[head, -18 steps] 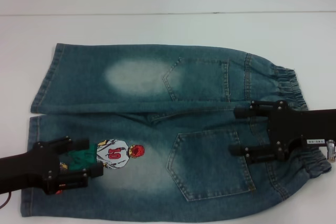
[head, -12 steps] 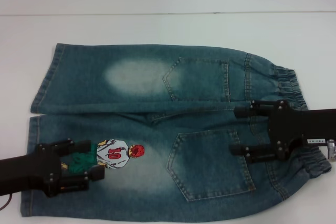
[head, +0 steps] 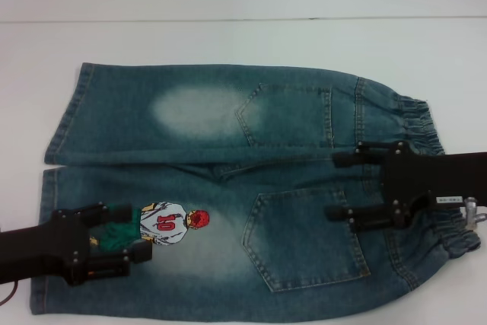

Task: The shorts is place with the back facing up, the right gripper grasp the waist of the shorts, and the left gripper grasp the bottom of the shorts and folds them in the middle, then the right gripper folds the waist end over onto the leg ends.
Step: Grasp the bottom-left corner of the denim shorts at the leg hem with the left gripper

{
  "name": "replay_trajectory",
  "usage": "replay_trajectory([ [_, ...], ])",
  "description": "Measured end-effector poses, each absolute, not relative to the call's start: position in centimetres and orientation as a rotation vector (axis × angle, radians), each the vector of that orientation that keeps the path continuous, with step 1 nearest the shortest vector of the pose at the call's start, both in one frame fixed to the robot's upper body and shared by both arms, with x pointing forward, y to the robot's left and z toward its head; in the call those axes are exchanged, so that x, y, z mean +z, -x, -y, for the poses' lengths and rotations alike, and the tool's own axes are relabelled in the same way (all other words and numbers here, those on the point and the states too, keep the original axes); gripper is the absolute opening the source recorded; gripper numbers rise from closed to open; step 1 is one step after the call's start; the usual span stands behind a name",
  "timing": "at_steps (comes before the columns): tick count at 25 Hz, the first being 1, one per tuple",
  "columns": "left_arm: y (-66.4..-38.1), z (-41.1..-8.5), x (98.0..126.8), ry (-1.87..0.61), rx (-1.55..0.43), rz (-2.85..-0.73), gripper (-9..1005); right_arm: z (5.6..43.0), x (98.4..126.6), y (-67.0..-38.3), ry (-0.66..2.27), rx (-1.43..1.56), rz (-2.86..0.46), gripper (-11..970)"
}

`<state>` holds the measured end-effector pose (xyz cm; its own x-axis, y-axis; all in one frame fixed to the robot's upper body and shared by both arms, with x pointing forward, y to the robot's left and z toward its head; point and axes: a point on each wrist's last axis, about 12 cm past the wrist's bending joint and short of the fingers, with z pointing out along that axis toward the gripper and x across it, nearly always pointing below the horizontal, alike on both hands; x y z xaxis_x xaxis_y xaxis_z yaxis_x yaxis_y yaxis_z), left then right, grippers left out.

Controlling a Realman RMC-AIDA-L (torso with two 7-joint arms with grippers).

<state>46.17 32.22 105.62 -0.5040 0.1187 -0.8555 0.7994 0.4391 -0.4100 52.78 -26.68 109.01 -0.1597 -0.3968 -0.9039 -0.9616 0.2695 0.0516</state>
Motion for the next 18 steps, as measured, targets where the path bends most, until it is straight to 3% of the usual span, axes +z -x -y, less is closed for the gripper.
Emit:
replay_trajectory([
  [12,-47.0,-34.2,107.2,-0.668,-1.032,-2.004,871,25.2,108.7,-53.4,1.250,0.857,-1.637,877],
  [18,-48.2,-36.1,110.1,-0.557,-0.980,-2.194,871,25.0,108.8,-53.8,1.241,0.830,-1.602,878],
])
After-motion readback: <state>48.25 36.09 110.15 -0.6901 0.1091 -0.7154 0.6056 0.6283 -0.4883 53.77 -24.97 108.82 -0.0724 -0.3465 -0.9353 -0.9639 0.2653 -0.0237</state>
